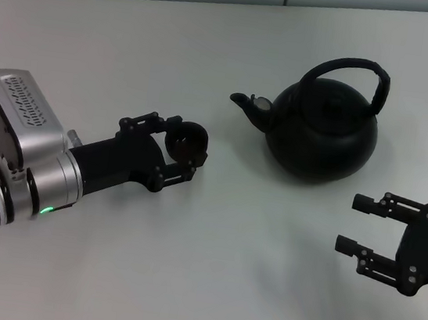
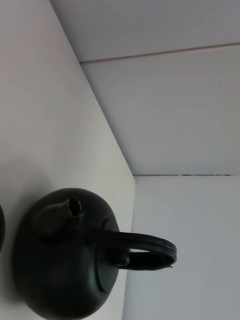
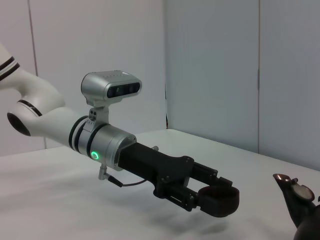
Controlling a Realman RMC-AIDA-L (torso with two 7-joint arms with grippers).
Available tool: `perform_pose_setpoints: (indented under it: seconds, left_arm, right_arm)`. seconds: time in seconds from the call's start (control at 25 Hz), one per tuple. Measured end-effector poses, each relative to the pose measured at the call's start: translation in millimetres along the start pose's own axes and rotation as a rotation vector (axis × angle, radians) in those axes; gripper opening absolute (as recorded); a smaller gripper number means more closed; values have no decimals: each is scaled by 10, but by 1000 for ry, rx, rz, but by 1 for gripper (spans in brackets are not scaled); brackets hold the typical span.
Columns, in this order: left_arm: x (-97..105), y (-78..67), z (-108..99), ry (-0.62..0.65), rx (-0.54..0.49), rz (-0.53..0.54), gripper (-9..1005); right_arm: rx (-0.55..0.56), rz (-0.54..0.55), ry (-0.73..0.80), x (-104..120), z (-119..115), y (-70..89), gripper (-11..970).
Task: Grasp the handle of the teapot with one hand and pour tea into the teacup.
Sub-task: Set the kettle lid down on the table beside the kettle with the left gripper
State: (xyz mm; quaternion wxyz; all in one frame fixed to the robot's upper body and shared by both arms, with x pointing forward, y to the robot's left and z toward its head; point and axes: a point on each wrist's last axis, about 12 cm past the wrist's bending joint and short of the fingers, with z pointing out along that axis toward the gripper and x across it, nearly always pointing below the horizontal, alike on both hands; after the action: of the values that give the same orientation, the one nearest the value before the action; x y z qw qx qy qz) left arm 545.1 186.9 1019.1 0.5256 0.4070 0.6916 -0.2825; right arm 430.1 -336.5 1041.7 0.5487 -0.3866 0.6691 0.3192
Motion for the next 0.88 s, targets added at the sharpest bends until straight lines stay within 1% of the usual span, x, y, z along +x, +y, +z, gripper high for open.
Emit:
perform_pose_setpoints:
  seconds: [0.16,0.28,0.88]
  left_arm:
    - [41,3,-6,25,-16,2,688]
    - [104,-48,18,52,-41,26,688]
    - [131,-49,31,72,-64,30,689]
  right_arm:
    - [0,0,0,0,-6,1,626]
    - [0,0,-1,-1,-8,0,626]
    - [-2,-8,0,-17,8,-27,627]
